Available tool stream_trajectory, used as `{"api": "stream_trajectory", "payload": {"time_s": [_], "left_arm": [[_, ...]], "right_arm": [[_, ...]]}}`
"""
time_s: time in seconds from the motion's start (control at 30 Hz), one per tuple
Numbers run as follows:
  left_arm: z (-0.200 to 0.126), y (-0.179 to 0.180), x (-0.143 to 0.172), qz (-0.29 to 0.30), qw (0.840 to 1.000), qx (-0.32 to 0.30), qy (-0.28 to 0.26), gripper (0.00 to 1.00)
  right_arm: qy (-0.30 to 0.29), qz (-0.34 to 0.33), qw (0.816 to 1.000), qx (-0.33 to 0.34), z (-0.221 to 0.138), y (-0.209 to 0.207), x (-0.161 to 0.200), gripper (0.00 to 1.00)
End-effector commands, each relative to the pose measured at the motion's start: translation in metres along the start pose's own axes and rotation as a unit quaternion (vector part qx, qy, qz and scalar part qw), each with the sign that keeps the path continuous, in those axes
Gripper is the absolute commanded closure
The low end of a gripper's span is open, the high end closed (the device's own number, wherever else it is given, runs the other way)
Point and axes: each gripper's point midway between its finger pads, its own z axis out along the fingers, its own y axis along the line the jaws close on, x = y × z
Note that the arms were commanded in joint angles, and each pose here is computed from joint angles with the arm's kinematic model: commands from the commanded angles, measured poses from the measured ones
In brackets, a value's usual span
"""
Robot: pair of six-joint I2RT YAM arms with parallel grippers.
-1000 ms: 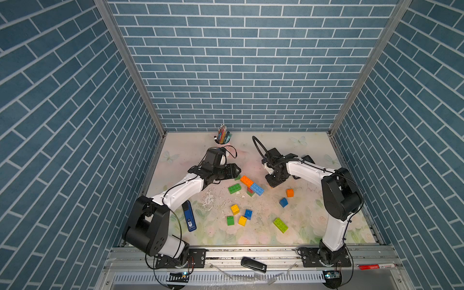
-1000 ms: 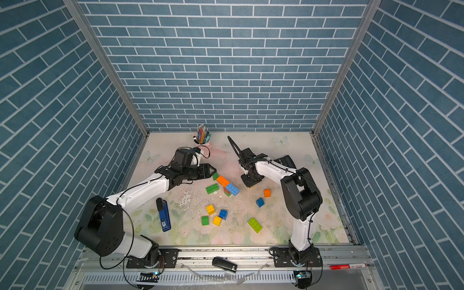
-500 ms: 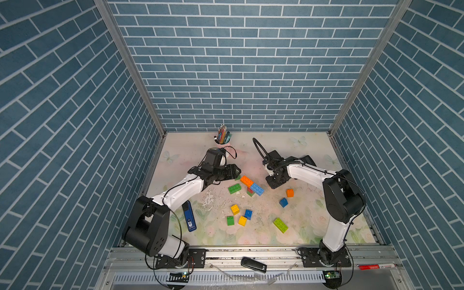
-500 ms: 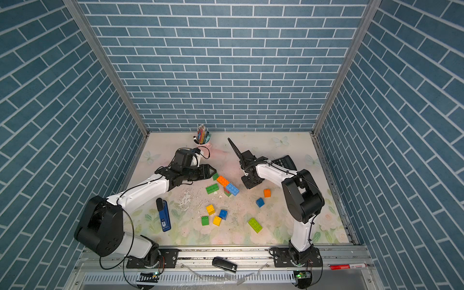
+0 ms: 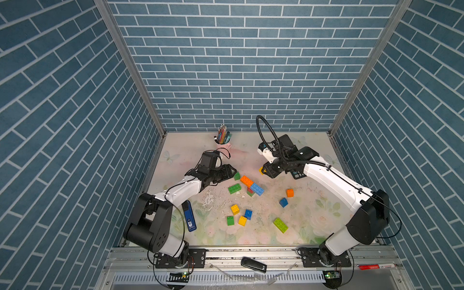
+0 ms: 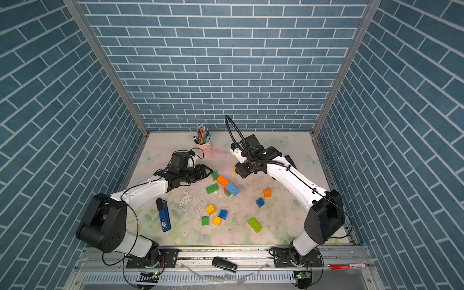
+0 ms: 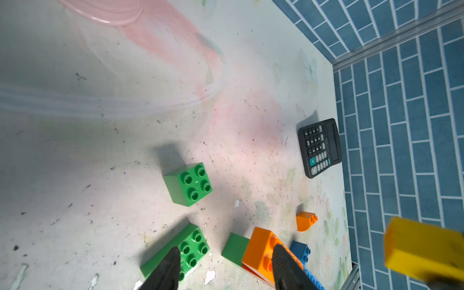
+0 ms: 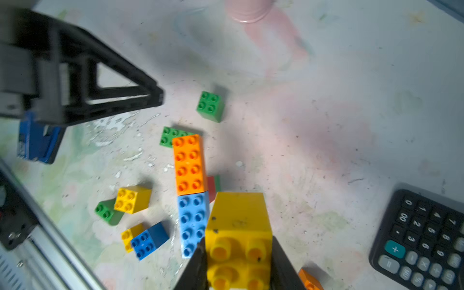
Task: Assemble a fork with lego
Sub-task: Assemble the lego brick with the lego brick.
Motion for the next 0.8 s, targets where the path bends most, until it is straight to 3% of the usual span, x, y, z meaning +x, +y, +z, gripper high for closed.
{"api": "stream_trajectory", "payload": {"time_s": [0.0, 0.13, 0.77], "left_arm": [[0.008, 0.003, 0.002, -0.011, 1.000, 0.002, 0.014, 0.40], [0.014, 0.002, 0.003, -0.013, 1.000, 0.007, 0.025, 0.40], [0.030, -0.006, 0.006, -0.005, 0.998, 0.027, 0.054, 0.40]], "right_arm": [[0.092, -0.048, 0.994, -0.044, 0.013, 0.024, 0.026, 1.00], [0.129, -0.060, 0.989, -0.043, 0.024, 0.033, 0.025, 1.00], [0.172, -0.048, 0.984, -0.017, 0.056, 0.036, 0.023, 1.00]]}}
